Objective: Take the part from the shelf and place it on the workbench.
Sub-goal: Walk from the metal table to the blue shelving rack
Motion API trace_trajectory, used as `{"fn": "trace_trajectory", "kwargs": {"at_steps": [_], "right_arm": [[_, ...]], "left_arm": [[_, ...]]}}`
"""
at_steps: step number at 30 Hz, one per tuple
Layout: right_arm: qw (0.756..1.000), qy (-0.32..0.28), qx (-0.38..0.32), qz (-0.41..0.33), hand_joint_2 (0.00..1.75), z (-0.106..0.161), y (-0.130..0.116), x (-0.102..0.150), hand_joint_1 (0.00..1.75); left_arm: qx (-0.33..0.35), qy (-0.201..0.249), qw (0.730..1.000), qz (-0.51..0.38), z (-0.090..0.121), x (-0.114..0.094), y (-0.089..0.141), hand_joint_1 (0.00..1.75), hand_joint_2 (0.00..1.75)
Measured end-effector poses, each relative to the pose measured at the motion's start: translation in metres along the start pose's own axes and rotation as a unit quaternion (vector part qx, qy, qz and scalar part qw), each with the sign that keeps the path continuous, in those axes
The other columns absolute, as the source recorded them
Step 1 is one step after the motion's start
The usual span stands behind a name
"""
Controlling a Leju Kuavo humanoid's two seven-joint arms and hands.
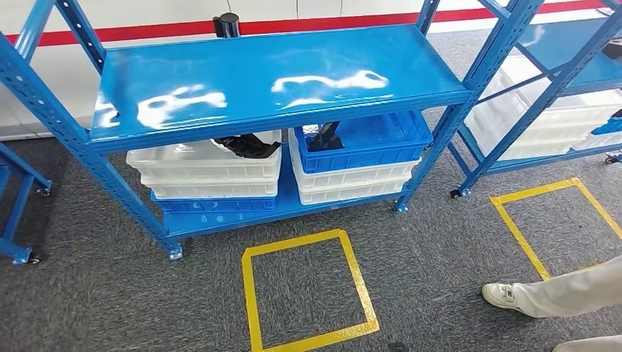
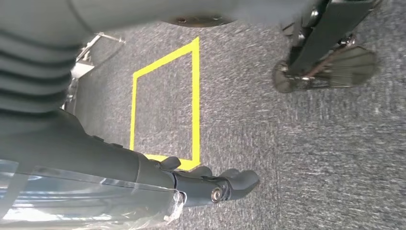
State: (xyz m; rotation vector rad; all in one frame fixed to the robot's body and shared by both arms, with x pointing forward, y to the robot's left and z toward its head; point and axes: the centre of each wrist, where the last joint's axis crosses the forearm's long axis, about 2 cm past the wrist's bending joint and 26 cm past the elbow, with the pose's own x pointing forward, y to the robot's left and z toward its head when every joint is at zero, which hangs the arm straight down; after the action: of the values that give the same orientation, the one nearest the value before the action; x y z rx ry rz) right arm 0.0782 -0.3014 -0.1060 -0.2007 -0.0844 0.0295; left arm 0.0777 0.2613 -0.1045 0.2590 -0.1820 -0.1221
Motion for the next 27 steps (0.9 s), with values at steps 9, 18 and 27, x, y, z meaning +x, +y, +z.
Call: {"fn": "trace_trajectory", "kwargs": {"at_steps": [9, 18, 27], "right_arm": [[1.0, 0.003, 0.002, 0.009, 1.75, 0.0, 0.0, -0.002, 0.0], [1.0, 0.0, 0.005, 0.018, 1.75, 0.0, 0.001, -0.001, 0.0], [0.998, -0.041, 0.031, 0.043, 1.75, 0.003, 0.011, 0.006, 0.0]], "left_arm": [[-0.002, 0.005, 1.0, 0.002, 0.0, 0.002, -0.001, 0.0, 1.75], [-0.001, 0.021, 1.0, 0.01, 0.0, 0.004, 0.0, 0.0, 1.75], [-0.023, 0.025, 0.999, -0.007, 0.0, -0.015, -0.002, 0.0, 1.75]]}}
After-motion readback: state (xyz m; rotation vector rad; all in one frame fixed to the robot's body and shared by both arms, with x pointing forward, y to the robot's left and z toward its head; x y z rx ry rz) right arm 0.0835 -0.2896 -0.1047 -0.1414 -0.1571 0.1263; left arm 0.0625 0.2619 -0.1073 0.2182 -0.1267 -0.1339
